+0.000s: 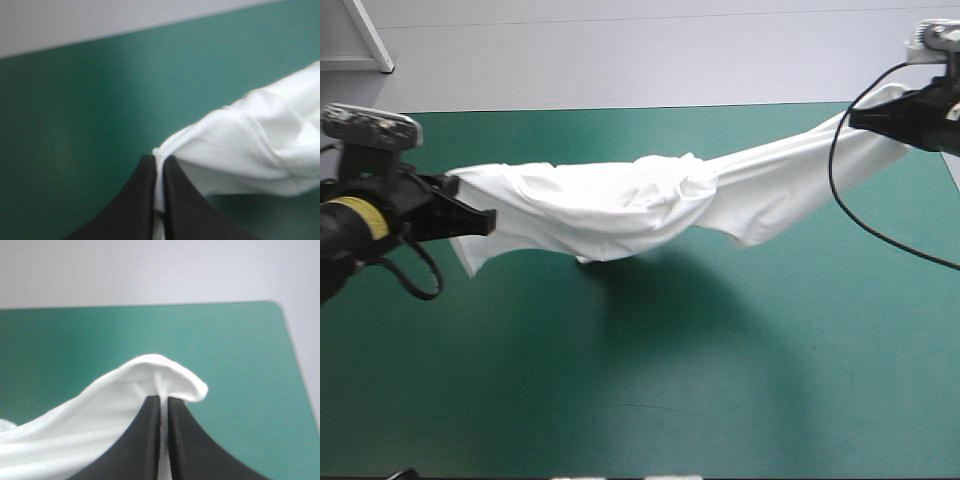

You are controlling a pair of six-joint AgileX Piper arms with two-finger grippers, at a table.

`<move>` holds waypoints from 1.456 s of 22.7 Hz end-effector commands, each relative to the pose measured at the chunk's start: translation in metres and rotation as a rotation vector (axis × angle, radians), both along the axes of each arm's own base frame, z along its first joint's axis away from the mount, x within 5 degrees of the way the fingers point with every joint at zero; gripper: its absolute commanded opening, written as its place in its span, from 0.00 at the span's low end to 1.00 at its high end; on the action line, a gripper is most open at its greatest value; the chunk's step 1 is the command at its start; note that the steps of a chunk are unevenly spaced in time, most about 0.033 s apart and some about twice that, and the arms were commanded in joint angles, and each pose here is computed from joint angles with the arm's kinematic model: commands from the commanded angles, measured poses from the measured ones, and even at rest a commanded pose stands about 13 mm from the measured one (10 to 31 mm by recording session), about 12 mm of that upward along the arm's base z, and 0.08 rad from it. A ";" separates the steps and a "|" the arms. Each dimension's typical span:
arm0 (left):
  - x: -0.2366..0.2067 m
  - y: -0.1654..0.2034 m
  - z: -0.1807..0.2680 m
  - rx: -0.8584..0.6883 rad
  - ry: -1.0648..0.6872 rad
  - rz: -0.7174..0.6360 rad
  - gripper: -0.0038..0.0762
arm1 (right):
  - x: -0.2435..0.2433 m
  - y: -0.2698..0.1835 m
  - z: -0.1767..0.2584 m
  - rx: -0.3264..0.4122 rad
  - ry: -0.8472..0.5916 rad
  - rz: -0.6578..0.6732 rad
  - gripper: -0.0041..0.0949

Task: Fold the cloth

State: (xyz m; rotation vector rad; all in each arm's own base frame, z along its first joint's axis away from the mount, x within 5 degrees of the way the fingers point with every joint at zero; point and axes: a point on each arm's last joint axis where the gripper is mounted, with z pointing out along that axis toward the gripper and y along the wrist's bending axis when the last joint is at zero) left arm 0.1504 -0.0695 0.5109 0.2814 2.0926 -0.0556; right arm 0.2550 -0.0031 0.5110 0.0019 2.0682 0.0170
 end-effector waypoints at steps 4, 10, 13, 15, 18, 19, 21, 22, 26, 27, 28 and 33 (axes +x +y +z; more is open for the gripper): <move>-0.042 0.057 0.064 0.018 -0.305 0.190 0.04 | -0.086 -0.022 0.066 -0.165 -0.295 -0.224 0.02; -0.065 0.089 0.087 0.071 -0.452 0.326 0.04 | -0.131 -0.033 0.084 -0.246 -0.378 -0.346 0.02; -0.074 0.097 0.091 0.092 -0.480 0.344 0.04 | -0.142 -0.034 0.086 -0.258 -0.397 -0.365 0.02; -0.074 0.095 0.090 0.085 -0.471 0.318 0.04 | -0.144 -0.034 0.087 -0.255 -0.399 -0.364 0.02; -0.068 0.088 0.086 0.093 -0.441 0.278 0.04 | -0.139 -0.028 0.086 -0.197 -0.408 -0.307 0.02; -0.065 0.085 0.084 0.105 -0.430 0.275 0.04 | -0.138 -0.026 0.086 -0.182 -0.415 -0.291 0.02; -0.044 0.069 0.071 0.166 -0.368 0.255 0.04 | -0.125 -0.017 0.084 -0.126 -0.410 -0.200 0.02; -0.024 0.051 0.056 0.220 -0.301 0.205 0.04 | -0.112 -0.010 0.080 -0.090 -0.383 -0.113 0.02; 0.041 -0.002 0.010 0.293 -0.192 0.114 0.04 | -0.047 0.002 0.054 -0.008 -0.245 0.017 0.02; 0.057 -0.009 0.001 0.285 -0.176 0.105 0.04 | -0.029 0.001 0.046 -0.015 -0.216 0.011 0.02; 0.080 -0.015 -0.012 0.226 -0.140 0.077 0.04 | -0.001 -0.001 0.034 -0.021 -0.186 0.005 0.02; 0.181 0.016 -0.065 0.027 -0.051 0.100 0.04 | 0.078 -0.007 -0.009 -0.077 -0.136 -0.021 0.02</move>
